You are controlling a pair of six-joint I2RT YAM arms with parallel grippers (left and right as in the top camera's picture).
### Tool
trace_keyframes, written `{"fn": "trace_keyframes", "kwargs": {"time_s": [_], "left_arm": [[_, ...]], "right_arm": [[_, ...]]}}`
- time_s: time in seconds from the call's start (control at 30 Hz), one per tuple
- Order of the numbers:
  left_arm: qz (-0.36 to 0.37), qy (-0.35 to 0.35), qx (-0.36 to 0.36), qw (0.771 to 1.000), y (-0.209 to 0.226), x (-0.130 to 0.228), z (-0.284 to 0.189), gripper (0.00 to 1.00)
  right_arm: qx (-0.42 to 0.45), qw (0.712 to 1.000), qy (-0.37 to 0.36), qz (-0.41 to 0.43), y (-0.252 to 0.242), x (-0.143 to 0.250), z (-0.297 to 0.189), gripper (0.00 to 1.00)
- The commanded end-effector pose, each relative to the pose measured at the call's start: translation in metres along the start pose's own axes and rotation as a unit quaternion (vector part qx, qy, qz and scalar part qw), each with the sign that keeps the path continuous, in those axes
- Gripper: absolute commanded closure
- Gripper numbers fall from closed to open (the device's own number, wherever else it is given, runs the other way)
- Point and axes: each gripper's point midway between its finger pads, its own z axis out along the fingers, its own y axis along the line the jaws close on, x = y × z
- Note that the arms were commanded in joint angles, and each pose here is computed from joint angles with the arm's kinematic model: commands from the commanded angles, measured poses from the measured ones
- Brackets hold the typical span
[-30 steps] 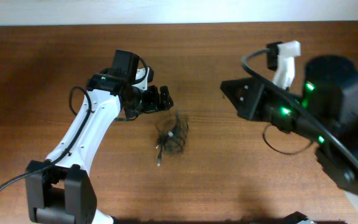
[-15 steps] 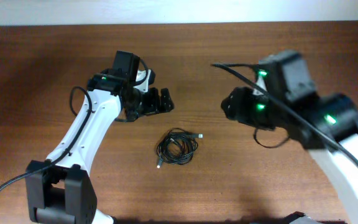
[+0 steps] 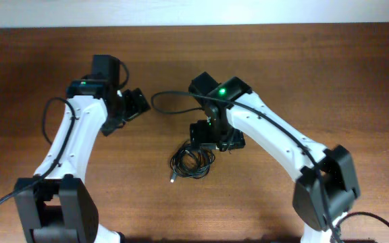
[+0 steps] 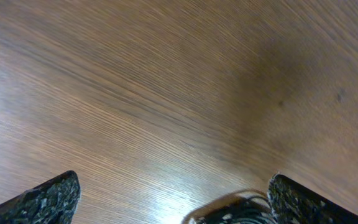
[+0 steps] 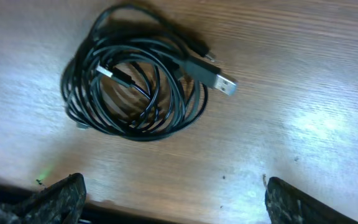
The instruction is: Untangle cables
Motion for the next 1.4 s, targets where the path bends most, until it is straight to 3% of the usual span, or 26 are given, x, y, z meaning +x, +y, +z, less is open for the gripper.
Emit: {"fn": "trace_keyframes", "kwargs": {"time_s": [0.0, 0.07, 0.3, 0.33, 0.4, 0.57, 0.9, 1.07, 1.13, 1.17, 1.37], "left_arm": [[-0.049, -0.011, -0.018, 0.999, 0.029, -0.018, -0.001, 0.01], [-0.063, -0.013, -0.019, 0.998, 0.038, -0.023, -0.002, 0.01], [-0.077, -0.012, -0.024, 0.997, 0.048, -0.026, -0.002, 0.01], [-0.077, -0.012, -0.024, 0.997, 0.048, -0.026, -0.002, 0.01], [-0.077, -0.012, -0.024, 0.997, 0.048, -0.026, -0.002, 0.01], [-0.072, -0.008, -0.028, 0.997, 0.052, -0.025, -0.002, 0.01], [-0.079, -0.006, -0.035, 0.996, 0.065, -0.028, -0.003, 0.01], [-0.080, -0.006, -0.035, 0.996, 0.065, -0.028, -0.003, 0.01], [-0.080, -0.006, -0.035, 0.996, 0.065, -0.028, -0.002, 0.01], [-0.080, -0.006, -0.035, 0.996, 0.065, -0.028, -0.002, 0.01], [-0.079, 0.007, -0.039, 0.996, 0.065, -0.025, 0.005, 0.01]], "right_arm": [[-0.023, 0.996, 0.041, -0.077, 0.014, 0.009, 0.019, 0.08], [-0.026, 0.994, 0.046, -0.090, 0.015, 0.009, 0.023, 0.08], [-0.029, 0.964, 0.048, -0.258, 0.030, 0.022, 0.034, 0.11], [-0.028, 0.957, 0.050, -0.284, 0.034, 0.027, 0.036, 0.14], [-0.006, 0.947, 0.036, -0.320, 0.040, 0.027, 0.040, 0.40], [-0.018, 0.936, -0.003, -0.350, 0.061, 0.022, 0.060, 0.36], [-0.016, 0.927, -0.011, -0.375, 0.054, 0.023, 0.086, 0.33], [-0.007, 0.926, -0.024, -0.376, 0.050, 0.018, 0.096, 0.54], [-0.014, 0.927, -0.022, -0.374, 0.053, 0.019, 0.095, 0.87], [-0.014, 0.931, -0.023, -0.363, 0.054, 0.018, 0.093, 0.96], [-0.043, 0.951, -0.068, -0.299, 0.080, 0.006, 0.031, 0.96]]}}
